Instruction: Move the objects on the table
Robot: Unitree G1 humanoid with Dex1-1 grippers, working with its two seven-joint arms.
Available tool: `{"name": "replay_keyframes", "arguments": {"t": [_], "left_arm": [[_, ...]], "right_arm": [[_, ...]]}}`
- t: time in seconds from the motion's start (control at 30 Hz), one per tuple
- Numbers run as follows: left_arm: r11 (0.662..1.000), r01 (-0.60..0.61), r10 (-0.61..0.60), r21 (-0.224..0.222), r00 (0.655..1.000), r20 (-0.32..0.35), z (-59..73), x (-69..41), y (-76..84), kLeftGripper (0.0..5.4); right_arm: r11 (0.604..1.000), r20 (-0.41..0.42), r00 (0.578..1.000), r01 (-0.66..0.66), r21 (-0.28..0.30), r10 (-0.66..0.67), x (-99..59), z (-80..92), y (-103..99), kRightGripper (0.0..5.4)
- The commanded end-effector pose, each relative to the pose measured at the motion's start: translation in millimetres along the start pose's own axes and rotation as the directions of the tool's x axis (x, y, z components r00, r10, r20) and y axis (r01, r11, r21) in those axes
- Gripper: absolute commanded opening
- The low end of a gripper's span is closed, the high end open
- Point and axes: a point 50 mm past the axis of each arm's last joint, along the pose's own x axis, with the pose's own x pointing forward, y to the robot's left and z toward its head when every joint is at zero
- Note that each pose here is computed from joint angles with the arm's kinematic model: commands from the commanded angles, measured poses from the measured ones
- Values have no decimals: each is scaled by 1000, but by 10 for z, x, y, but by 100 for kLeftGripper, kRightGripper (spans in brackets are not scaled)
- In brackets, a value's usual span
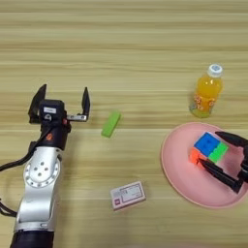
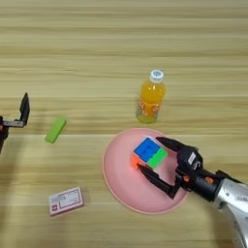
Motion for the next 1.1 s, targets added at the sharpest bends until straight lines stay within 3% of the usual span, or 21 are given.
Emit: {"name": "replay_keyframes", "arguments": {"t": [0.03, 0.33, 0.53, 0.77, 1.1], "left_arm": [[1000, 9, -9, -3, 1000, -9, -16, 26, -14, 540], [1000, 23, -23, 6, 1000, -11, -35, 27, -59, 540], [1000, 29, -29, 12, 1000, -10, -45, 34, -80, 540], [999, 34, -34, 17, 999, -8, -53, 40, -91, 540], [1000, 27, -27, 16, 1000, -1, -59, 41, -98, 540]], "right_arm": [[1000, 68, 998, 14, 18, -15, 28, 116, -32, 524], [997, 234, 971, 27, 72, -44, 80, 421, -54, 538], [989, 278, 949, 147, 31, -150, 207, 550, -110, 538], [922, 384, 857, 385, -31, -345, 490, 795, -161, 538], [802, 321, 770, 595, -50, -551, 678, 772, -288, 538]]}}
